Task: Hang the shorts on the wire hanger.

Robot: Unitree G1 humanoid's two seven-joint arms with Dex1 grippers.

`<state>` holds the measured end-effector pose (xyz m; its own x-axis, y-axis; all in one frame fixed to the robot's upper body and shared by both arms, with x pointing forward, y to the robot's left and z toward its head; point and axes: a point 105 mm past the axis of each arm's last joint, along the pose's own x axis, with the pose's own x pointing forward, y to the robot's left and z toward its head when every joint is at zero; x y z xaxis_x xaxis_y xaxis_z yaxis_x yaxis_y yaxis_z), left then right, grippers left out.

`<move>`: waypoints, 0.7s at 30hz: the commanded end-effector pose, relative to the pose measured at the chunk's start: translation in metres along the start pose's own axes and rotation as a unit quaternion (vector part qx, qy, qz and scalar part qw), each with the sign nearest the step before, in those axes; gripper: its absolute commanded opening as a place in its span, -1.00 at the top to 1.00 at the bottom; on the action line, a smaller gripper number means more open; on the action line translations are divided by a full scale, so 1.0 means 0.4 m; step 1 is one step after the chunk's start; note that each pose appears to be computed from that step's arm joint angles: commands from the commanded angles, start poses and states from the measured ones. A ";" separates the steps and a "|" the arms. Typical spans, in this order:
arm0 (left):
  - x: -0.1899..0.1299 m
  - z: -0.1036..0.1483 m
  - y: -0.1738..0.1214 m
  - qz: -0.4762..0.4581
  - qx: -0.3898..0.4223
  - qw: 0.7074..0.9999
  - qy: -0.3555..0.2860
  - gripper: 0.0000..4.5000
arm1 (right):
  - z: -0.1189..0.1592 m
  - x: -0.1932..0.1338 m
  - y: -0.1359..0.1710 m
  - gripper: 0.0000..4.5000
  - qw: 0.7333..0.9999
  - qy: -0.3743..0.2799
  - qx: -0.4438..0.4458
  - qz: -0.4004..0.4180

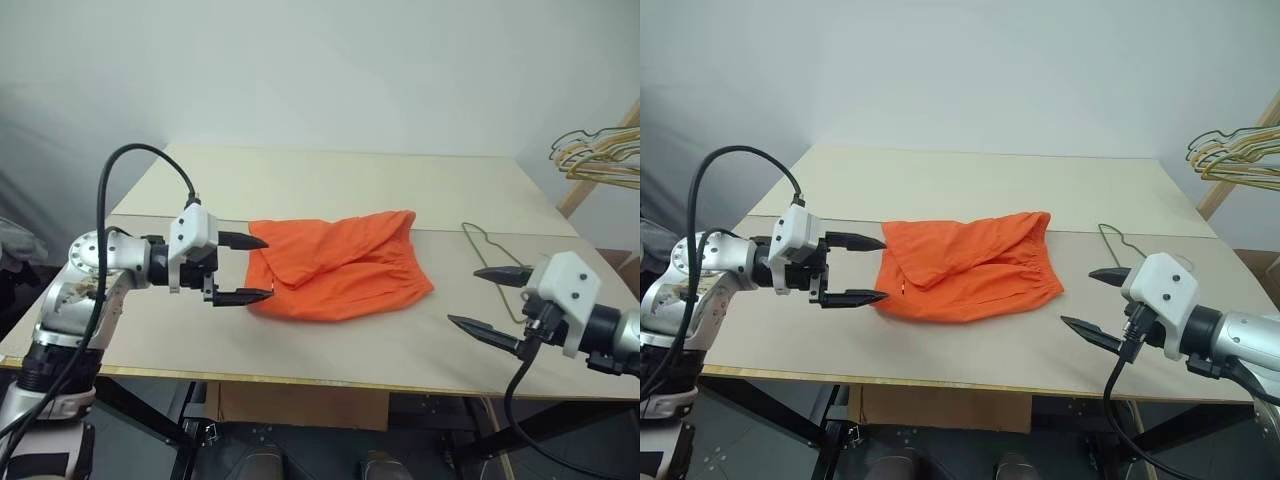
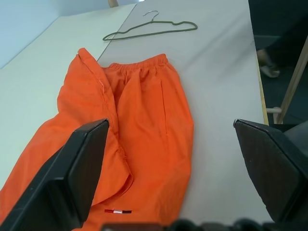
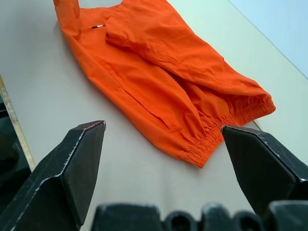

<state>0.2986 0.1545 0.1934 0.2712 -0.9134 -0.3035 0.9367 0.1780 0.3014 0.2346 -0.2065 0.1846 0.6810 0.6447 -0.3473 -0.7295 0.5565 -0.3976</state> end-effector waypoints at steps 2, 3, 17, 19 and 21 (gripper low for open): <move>-0.002 0.035 0.008 -0.006 0.014 1.000 -0.022 -1.00 | 0.025 -0.013 -0.006 -0.98 1.000 -0.014 -0.015 -0.016; -0.002 0.039 0.008 -0.007 0.006 1.000 -0.026 -1.00 | 0.025 -0.013 -0.005 -0.98 1.000 -0.014 -0.015 -0.016; 0.000 0.034 -0.007 -0.008 0.007 1.000 -0.023 -1.00 | -0.100 0.132 0.019 -0.98 0.963 0.105 -0.249 0.008; 0.002 0.032 -0.012 -0.011 0.006 1.000 -0.023 -1.00 | -0.108 0.167 0.015 -0.98 0.958 0.101 -0.269 0.009; 0.003 0.031 -0.013 -0.014 0.007 1.000 -0.021 -1.00 | -0.120 0.213 0.011 -0.98 0.951 0.098 -0.292 0.012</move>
<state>0.2927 0.1493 0.1947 0.2339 -0.9311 -0.2799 0.9483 0.1550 0.2770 0.2839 -0.1801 0.1101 0.6909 0.5064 -0.5160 -0.6686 0.1760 -0.7225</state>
